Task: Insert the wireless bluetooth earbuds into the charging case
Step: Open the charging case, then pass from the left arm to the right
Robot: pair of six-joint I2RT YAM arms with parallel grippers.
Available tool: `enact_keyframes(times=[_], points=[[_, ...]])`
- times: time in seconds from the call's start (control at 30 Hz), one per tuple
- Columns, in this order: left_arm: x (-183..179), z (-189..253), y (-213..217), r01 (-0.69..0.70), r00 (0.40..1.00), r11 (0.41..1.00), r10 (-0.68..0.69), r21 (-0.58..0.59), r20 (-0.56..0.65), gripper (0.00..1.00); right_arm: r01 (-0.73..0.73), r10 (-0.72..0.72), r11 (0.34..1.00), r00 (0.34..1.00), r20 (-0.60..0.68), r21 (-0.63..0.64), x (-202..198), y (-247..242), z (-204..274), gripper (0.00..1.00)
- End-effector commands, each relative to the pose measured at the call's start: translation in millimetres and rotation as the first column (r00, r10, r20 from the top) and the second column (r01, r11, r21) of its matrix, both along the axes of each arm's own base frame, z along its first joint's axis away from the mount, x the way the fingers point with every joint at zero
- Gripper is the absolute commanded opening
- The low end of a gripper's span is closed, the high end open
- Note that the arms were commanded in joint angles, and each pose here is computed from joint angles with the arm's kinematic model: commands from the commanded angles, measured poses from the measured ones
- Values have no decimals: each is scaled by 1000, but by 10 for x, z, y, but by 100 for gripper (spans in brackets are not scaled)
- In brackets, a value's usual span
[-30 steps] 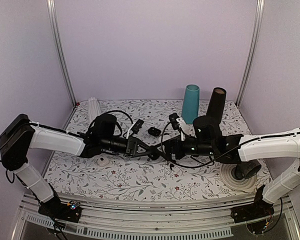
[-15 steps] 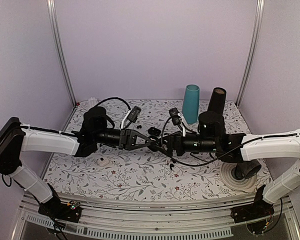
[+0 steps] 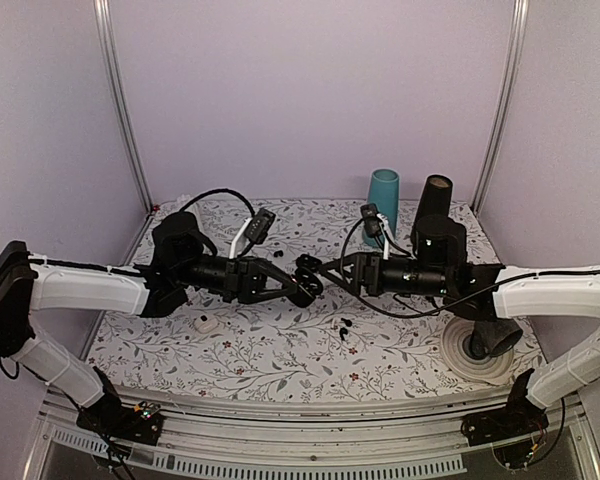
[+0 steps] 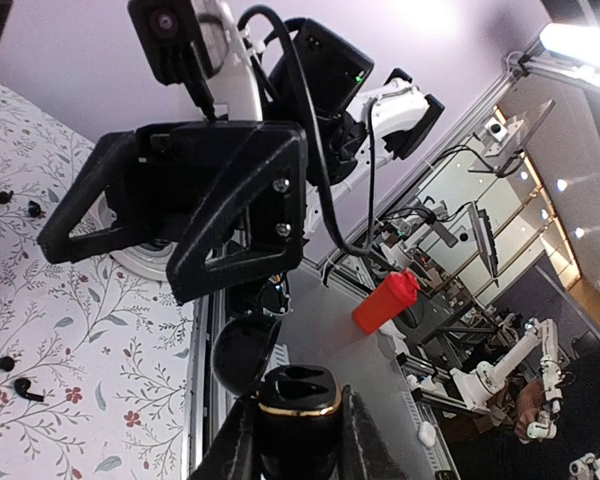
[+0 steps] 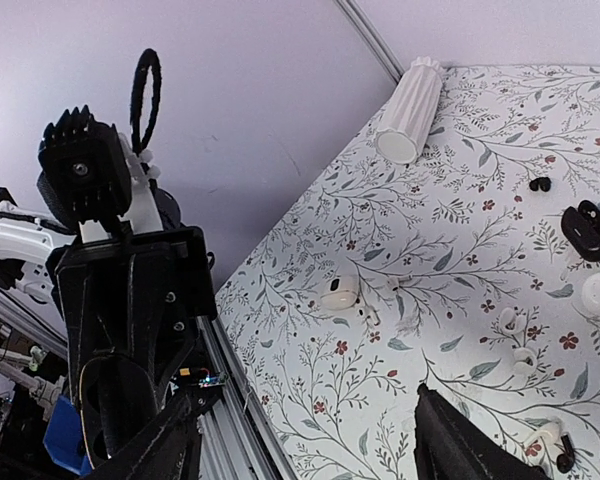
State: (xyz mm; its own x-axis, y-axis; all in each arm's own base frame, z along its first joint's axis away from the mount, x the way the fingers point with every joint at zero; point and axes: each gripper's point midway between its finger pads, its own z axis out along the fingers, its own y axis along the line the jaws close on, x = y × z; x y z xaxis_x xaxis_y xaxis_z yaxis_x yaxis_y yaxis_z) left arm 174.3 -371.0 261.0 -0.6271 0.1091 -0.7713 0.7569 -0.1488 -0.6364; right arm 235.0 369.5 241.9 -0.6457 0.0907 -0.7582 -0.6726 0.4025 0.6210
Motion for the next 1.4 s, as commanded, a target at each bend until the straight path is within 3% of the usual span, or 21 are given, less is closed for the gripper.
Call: enact_keyframes(times=[0.0,0.43,0.7,0.87,1.23,1.37], points=[[-82,124,16,14,998,999,-11,-41,66,0,-31,31,1000,999,-13,-1,-41,1,-8,73],[-9,61,-8,-20,998,999,21,-26,63,0,-40,39,997,999,34,59,-140,-97,279,73],[-9,80,-20,-11,998,999,13,-30,66,0,-207,202,977,975,87,51,-411,182,341,66],[-25,95,-18,-6,998,999,8,-33,68,0,-237,235,971,970,68,33,-434,281,255,55],[-23,50,-16,-8,998,1000,9,-17,64,0,-249,247,967,968,39,61,-442,324,276,20],[-27,45,-9,-7,997,1000,8,-13,71,25,-245,242,968,969,46,62,-442,311,318,8]])
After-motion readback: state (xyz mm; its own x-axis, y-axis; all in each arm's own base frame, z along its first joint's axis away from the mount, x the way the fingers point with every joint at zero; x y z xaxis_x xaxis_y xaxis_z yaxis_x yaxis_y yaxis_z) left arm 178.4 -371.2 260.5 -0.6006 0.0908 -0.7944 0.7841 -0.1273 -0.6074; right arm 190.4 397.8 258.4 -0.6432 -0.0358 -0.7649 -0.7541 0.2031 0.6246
